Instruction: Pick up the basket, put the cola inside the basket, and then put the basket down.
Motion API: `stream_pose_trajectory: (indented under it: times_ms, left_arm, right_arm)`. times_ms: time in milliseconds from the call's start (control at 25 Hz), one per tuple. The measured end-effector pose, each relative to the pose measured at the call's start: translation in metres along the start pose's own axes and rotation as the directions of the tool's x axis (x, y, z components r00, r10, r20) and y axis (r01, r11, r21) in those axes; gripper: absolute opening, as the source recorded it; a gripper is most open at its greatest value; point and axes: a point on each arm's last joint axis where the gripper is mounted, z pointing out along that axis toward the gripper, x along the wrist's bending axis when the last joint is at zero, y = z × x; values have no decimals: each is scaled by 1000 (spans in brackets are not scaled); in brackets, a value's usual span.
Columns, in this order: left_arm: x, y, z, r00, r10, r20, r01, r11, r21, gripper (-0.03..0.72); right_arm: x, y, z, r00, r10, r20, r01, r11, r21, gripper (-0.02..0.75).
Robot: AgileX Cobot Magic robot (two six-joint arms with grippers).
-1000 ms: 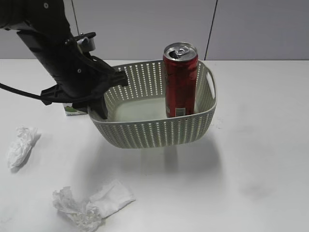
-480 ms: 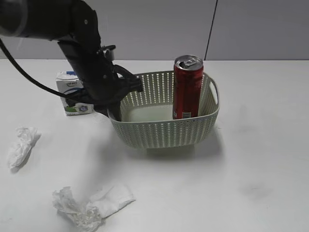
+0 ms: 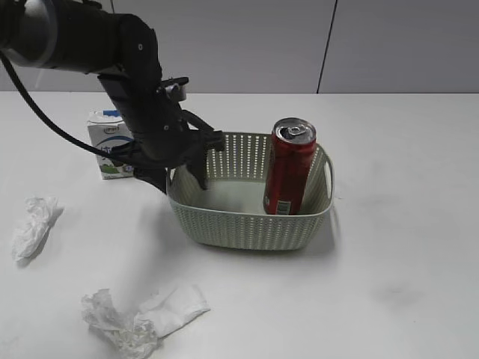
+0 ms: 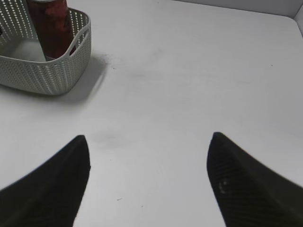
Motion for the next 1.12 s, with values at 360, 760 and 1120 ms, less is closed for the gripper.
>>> stream_pose_trajectory:
  times_ms: [360,760,1120]
  left_arm:
    - [10,4,-25,1000,-9,9,9,1000,-11,661]
    - [58,8,-119,999,46,19,-44,993,-110,650]
    - [131,-3,-181,985,57,-165,-75,992,-103,627]
  right_arm:
    - [0,0,0,1000,1,3,-1,1000,0,585]
    - [0,0,0,1000,2,3,-2,1000,0,583]
    - [-4,-2,1,998,-46,42,46,999,12,583]
